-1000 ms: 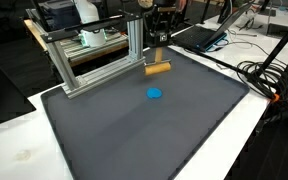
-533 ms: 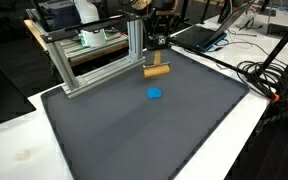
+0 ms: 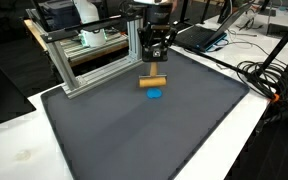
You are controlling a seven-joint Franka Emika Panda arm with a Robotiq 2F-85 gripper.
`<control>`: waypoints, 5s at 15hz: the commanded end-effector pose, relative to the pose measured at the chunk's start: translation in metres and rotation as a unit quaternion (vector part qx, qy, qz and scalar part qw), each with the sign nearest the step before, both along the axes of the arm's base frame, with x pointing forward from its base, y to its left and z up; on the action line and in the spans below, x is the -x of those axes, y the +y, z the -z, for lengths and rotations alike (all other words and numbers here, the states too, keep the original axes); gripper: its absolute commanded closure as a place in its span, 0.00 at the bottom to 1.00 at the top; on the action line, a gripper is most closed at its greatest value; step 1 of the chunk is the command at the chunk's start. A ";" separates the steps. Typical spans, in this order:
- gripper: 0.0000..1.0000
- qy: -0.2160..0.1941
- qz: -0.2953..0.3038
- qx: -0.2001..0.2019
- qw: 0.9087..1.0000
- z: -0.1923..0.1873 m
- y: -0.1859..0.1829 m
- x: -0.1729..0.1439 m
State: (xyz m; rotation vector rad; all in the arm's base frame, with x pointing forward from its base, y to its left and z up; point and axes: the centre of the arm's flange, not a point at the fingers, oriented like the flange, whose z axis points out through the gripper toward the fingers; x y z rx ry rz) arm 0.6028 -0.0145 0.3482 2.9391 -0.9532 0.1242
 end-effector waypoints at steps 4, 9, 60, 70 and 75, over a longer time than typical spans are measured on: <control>0.78 -0.010 0.061 0.024 0.998 0.010 0.011 0.002; 0.78 -0.024 0.094 0.018 0.995 0.014 0.021 -0.003; 0.78 -0.008 0.114 0.010 0.993 0.080 -0.011 -0.034; 0.78 -0.009 0.112 0.009 0.994 0.081 -0.013 -0.038; 0.78 0.010 0.083 -0.014 0.996 0.076 -0.003 -0.031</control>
